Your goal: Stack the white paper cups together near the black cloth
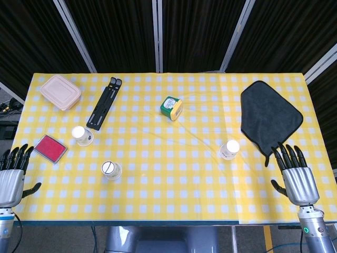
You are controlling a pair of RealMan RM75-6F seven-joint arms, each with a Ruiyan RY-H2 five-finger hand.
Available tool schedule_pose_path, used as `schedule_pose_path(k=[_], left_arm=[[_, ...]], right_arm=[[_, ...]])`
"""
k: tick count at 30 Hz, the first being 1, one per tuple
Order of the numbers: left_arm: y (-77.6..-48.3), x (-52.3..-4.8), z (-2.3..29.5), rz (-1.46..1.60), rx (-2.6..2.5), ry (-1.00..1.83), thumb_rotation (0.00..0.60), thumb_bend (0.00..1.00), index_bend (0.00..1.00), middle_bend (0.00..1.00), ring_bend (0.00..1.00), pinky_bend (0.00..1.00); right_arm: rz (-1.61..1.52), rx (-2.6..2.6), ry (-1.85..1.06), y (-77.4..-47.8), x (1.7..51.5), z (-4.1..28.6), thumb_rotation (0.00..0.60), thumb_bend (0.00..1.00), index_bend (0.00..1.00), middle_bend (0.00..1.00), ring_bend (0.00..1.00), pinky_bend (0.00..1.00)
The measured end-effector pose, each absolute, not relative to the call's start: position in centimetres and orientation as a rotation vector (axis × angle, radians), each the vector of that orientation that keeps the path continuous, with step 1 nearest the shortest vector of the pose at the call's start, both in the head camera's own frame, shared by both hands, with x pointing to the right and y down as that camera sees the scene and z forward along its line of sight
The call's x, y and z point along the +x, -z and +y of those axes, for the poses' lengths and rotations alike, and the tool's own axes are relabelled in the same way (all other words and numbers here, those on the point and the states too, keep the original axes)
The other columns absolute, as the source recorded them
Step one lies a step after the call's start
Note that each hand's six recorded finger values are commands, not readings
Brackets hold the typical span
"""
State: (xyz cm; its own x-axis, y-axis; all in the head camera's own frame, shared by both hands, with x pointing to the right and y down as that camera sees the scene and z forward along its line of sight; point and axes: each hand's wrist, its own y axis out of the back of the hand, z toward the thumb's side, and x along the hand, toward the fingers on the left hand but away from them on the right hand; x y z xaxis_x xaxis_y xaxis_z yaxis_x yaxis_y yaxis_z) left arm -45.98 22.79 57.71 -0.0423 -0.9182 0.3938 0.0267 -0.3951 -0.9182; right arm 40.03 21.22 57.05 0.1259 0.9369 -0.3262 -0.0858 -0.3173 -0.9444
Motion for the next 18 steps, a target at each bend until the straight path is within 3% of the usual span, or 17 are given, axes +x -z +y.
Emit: schedule_pose_path(k=[18], left_arm=[[-57.89,-45.72,22.38,0.981,-1.474,1.539,0.6,0.0,0.0,0.0,0.0,0.0]], right_arm=[[-0.895,-1.459,-1.364,-57.04,40.16,21.02,0.6,0.08,0.02,0.0,0.0,0.0]])
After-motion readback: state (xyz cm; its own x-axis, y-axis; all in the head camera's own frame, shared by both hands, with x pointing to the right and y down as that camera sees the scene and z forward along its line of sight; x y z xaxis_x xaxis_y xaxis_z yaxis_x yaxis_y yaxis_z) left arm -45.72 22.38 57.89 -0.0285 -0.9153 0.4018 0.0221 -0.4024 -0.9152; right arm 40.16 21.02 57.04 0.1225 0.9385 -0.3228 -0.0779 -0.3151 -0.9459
